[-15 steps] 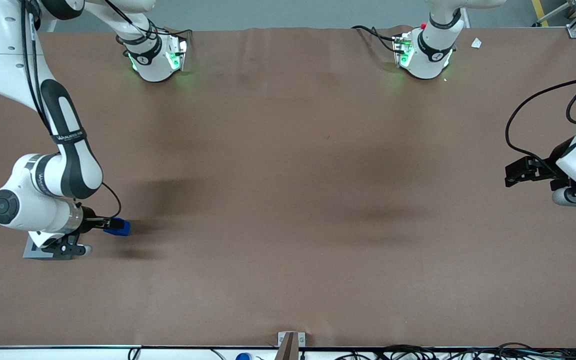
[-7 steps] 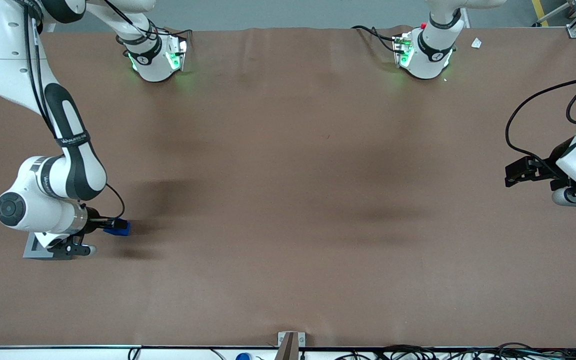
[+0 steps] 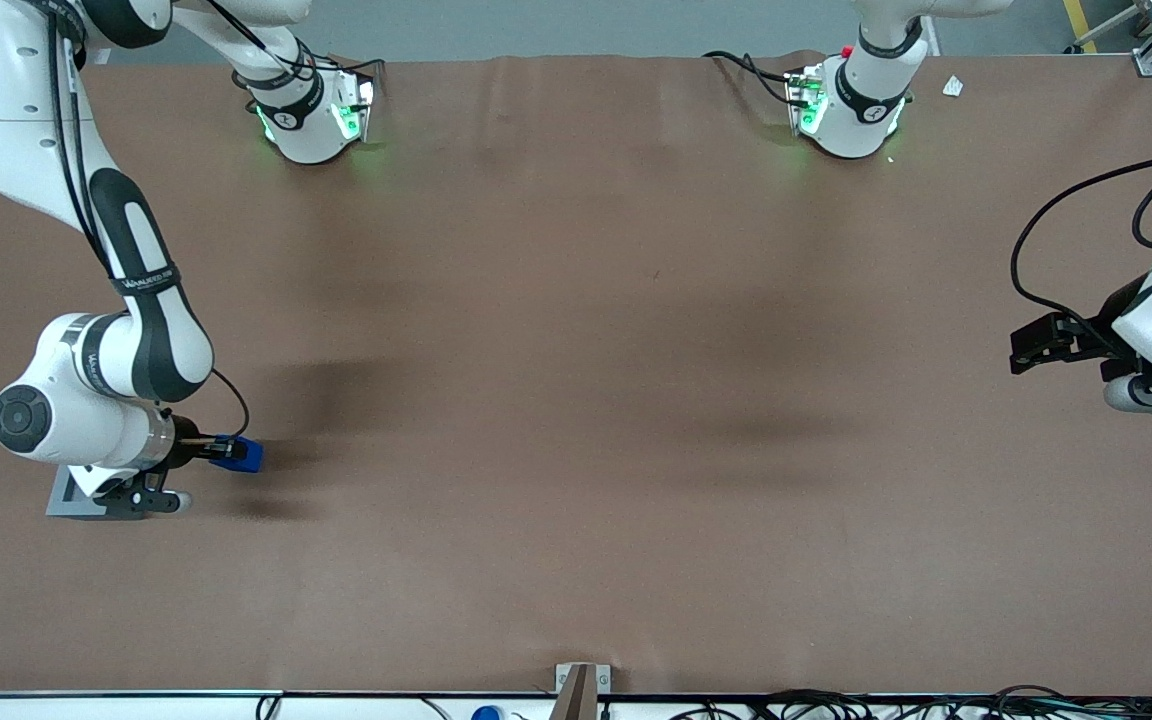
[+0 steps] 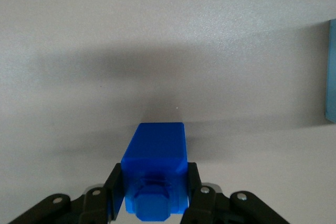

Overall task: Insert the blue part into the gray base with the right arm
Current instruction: 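Lift the blue block and carry it above the gray base's hole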

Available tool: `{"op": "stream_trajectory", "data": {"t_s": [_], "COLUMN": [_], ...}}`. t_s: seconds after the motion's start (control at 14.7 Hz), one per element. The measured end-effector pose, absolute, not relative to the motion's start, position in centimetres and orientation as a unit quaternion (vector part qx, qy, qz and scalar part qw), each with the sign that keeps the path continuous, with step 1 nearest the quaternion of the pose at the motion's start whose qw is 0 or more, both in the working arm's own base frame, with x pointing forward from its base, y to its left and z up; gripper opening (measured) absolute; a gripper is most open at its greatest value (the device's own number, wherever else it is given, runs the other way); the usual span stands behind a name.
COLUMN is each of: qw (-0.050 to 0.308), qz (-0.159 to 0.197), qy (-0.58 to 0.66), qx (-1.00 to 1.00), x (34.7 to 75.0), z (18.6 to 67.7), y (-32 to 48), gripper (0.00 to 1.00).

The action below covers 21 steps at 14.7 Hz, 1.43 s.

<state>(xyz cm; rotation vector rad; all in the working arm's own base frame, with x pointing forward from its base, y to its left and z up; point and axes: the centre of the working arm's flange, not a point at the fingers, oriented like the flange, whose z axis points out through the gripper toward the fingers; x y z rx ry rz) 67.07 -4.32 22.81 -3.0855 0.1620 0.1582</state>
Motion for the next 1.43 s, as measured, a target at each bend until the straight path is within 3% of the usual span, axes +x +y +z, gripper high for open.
{"op": "stream_trajectory", "data": {"t_s": [0.27,0.54,0.75,1.09,1.43], "qw": [0.023,0.024,0.025,0.028,0.031], "qz": [0.05,0.053,0.039,0.038,0.037], "qy": [0.056,0.082,0.1,0.071,-0.014], "qx": [-0.997,-0.995,-0.994,-0.996,-0.999], "x": [68.0,68.5,67.6,67.0,68.5], "z": [25.3,33.8,37.3,38.3,35.9], "y": [-5.0,-9.1,-12.9,-17.5,-19.1], "gripper": [0.51,0.51,0.51,0.51,0.51]}}
